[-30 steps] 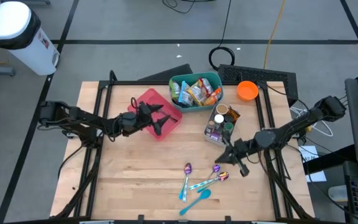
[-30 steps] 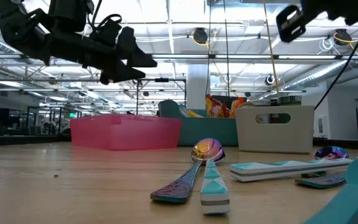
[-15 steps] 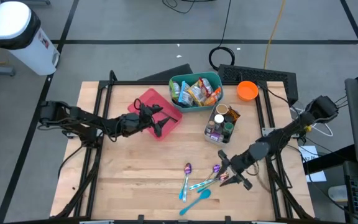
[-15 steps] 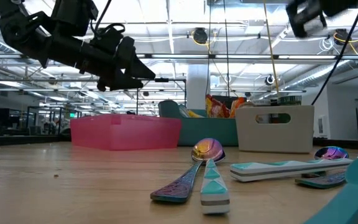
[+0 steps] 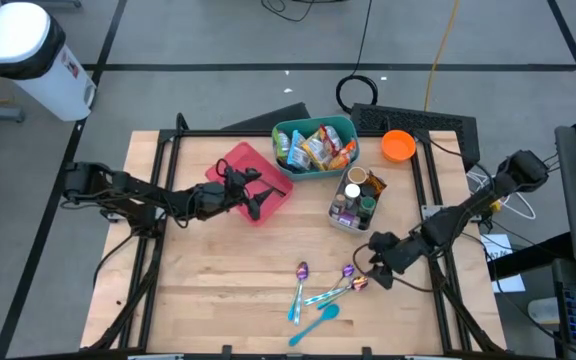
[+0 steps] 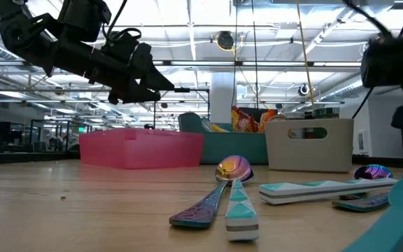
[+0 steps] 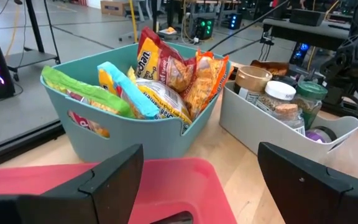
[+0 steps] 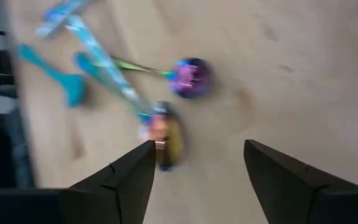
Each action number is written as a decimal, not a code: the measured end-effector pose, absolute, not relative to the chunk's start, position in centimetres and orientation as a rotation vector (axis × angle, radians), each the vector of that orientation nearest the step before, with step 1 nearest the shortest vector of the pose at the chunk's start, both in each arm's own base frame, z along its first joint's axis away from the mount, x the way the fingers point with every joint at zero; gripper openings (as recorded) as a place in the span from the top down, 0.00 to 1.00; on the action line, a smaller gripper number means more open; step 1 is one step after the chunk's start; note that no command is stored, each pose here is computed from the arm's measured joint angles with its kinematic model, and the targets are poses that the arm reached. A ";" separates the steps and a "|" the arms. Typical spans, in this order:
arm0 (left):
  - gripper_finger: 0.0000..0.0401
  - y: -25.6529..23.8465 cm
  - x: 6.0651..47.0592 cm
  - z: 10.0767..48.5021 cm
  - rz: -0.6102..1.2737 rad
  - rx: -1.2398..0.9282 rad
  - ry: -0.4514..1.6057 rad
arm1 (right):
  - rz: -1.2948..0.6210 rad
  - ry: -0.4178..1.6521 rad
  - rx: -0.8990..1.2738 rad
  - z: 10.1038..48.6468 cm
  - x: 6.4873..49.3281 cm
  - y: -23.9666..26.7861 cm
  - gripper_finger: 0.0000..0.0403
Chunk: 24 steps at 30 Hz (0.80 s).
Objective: Pick & Place Food Item
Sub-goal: Adjust the spoon on the table
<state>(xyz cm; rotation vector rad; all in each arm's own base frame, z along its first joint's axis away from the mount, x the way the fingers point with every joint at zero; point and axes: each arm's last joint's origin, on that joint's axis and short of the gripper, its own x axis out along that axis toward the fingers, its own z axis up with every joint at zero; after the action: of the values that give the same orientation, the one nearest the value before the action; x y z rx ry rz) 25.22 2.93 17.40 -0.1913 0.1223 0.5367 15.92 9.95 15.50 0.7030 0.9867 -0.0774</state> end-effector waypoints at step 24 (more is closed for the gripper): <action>0.19 2.9 25.2 17.4 0.538 -0.190 0.122 | 0.052 0.988 0.803 13.8 16.9 11.9 0.54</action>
<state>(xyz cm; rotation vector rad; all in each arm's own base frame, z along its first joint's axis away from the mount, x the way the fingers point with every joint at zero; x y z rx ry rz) 25.22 2.94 17.40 -0.1902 0.1218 0.5377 16.86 11.93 13.79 0.8030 0.9881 0.0521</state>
